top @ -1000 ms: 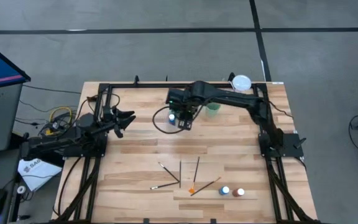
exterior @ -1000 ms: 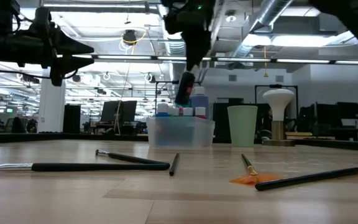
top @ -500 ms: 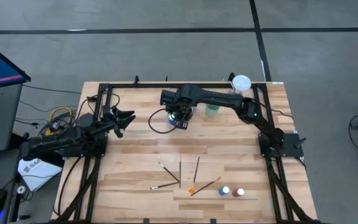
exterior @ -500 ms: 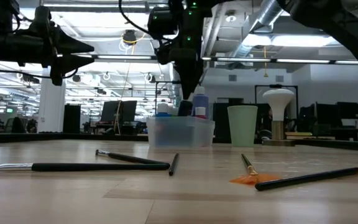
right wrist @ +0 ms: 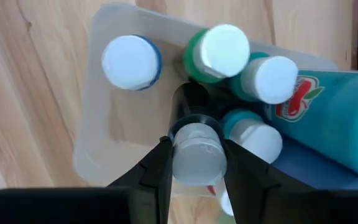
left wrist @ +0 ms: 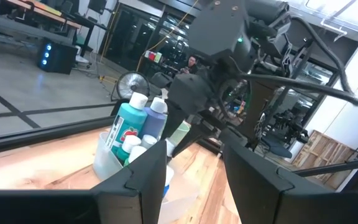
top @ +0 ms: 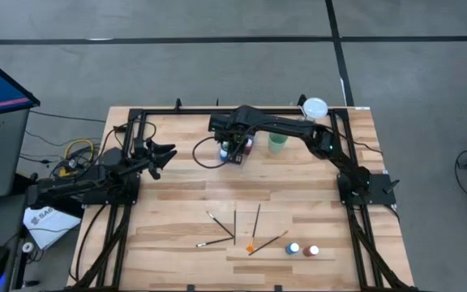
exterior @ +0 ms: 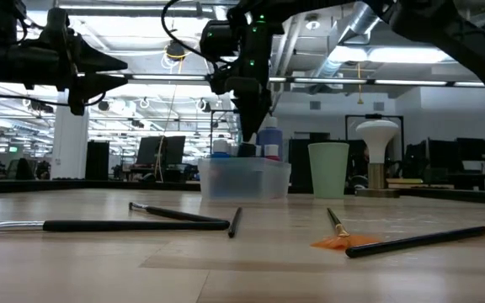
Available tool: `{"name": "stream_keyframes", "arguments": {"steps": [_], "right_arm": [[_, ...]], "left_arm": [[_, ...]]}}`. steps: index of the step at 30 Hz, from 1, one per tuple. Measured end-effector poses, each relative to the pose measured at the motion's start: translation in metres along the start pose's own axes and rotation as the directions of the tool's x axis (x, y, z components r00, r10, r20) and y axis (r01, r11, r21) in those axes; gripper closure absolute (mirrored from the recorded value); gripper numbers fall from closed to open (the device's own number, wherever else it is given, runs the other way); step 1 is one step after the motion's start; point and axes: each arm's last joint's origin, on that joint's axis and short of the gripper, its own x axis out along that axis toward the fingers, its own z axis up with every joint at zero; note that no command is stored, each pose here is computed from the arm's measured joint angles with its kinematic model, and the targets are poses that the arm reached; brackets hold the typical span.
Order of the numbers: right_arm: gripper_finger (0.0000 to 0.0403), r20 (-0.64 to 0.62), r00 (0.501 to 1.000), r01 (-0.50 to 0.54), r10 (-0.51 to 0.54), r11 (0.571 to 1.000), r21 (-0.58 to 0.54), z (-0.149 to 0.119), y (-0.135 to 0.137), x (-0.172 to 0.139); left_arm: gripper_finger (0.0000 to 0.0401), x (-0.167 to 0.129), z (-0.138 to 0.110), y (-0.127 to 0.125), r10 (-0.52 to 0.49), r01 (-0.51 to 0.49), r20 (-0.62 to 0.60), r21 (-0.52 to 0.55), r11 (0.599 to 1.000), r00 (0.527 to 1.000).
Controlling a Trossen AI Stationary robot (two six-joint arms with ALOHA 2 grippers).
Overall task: Pick & Place Paint Supplies
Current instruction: Put the small black paint bottle into the transparent bin, then put the small light blue paint bottle into the transparent bin
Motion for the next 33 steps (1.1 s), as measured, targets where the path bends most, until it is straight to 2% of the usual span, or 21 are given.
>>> {"name": "stream_keyframes", "arguments": {"steps": [9, 17, 26, 29, 33], "right_arm": [[0.0295, 0.023, 1.000, 0.006, -0.006, 1.000, 0.009, 0.002, -0.003, 0.000], [0.0259, 0.079, 0.997, 0.010, -0.012, 1.000, 0.024, 0.008, -0.003, 0.000], [0.0256, 0.078, 0.997, 0.002, -0.003, 1.000, 0.005, 0.007, -0.001, -0.001], [0.0244, 0.086, 0.996, 0.000, 0.000, 1.000, 0.002, 0.002, -0.002, -0.016], [0.0225, 0.153, 0.988, -0.006, -0.005, 0.997, 0.072, -0.013, -0.007, -0.063]], "left_arm": [[0.0247, 0.000, 0.000, 0.000, 0.000, 0.000, 0.001, 0.000, 1.000, 1.000], [0.0247, 0.000, 0.000, 0.000, 0.000, 0.000, 0.000, 0.000, 1.000, 1.000], [0.0247, 0.000, 0.000, 0.000, -0.001, 0.001, 0.000, 0.000, 1.000, 1.000], [0.0247, 0.000, 0.000, 0.000, -0.001, 0.001, 0.000, 0.000, 1.000, 1.000], [0.0247, 0.000, 0.000, 0.000, -0.001, 0.001, 0.001, 0.005, 1.000, 1.000]]}}
